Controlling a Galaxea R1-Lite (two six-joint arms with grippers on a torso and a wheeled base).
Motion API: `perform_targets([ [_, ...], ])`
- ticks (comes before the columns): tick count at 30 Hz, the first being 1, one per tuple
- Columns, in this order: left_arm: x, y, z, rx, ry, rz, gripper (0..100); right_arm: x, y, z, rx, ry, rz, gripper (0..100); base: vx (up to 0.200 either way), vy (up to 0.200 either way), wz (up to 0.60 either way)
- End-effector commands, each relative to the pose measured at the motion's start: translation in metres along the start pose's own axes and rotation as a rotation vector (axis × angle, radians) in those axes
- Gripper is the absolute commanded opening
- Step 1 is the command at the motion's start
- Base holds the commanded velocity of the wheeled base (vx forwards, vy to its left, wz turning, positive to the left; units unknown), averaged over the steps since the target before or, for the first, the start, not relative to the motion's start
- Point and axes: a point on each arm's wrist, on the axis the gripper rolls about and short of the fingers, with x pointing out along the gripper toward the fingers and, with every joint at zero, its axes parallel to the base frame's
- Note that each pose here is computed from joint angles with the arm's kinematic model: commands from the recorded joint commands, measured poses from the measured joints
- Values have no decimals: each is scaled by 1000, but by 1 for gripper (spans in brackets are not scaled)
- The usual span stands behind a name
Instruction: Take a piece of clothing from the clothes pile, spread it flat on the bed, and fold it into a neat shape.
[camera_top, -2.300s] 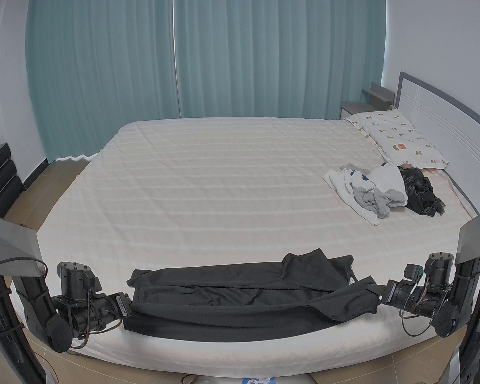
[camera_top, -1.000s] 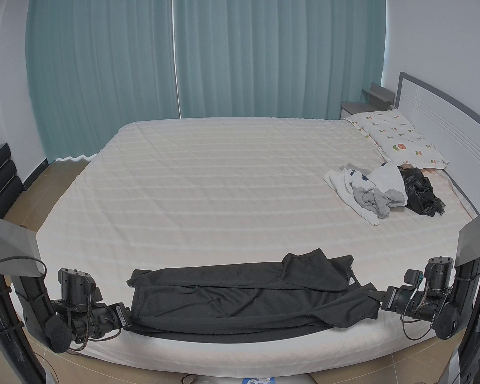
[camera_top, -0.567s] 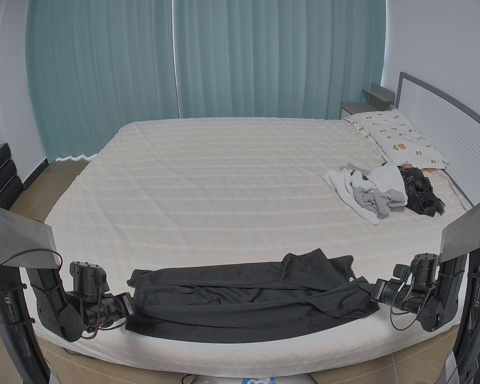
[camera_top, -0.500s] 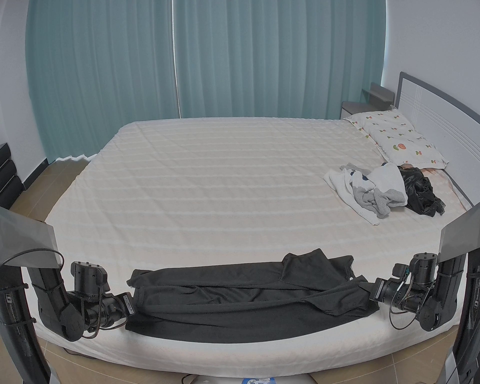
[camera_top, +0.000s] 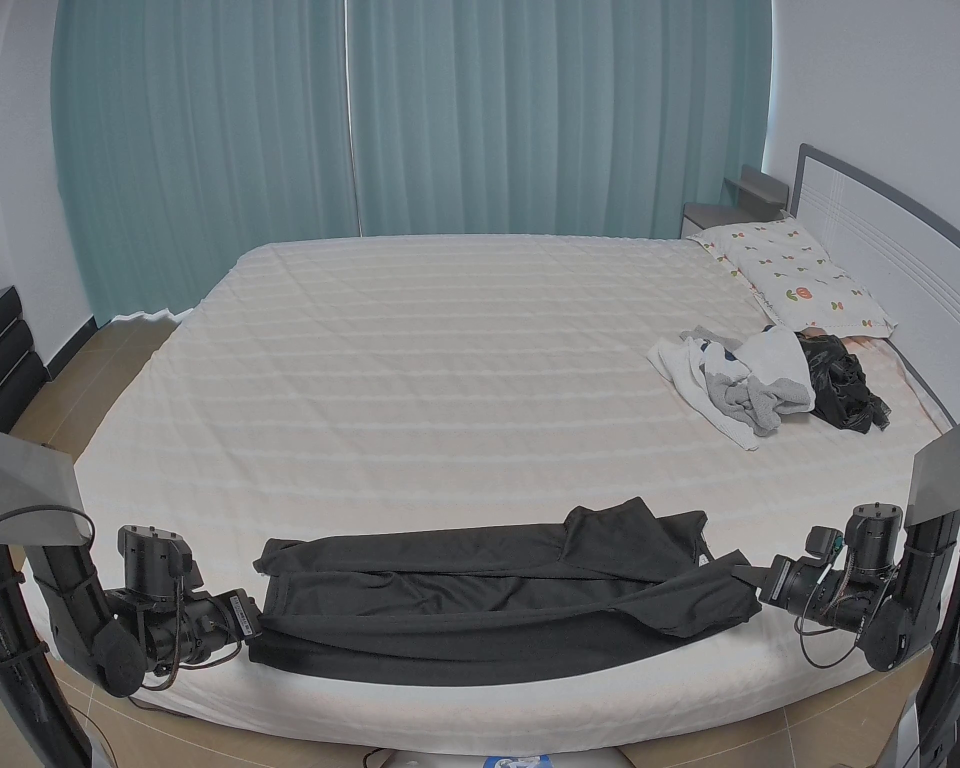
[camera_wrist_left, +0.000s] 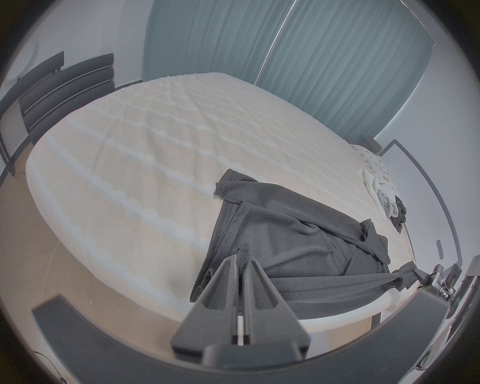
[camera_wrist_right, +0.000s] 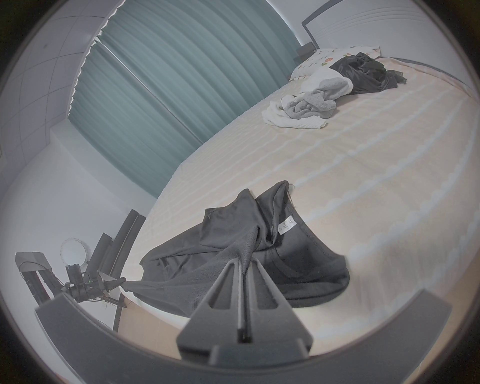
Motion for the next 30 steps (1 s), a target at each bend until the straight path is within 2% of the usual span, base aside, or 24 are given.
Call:
perform_targets([
  [1,-17,0,-1,-1,-22,-13,0,-17,6,1,-4,-18,2,0,0,0,0],
  [7,-33,3,-10,1,-2,-22,0,-25,5,-6,-11,11,-14,0,0,0,0],
  [16,-51,3,-13,-1,-11,-50,0,-29,5,-2,-14,-18,-18,0,0,0,0],
  [21,-51,5,-17,-1,29,-31,0,-29,5,-2,-12,-19,-21,0,0,0,0],
  [30,-40,7,-21,7,77,-6,0,-26,-1,-13,-22,70,-63,0,0,0,0],
])
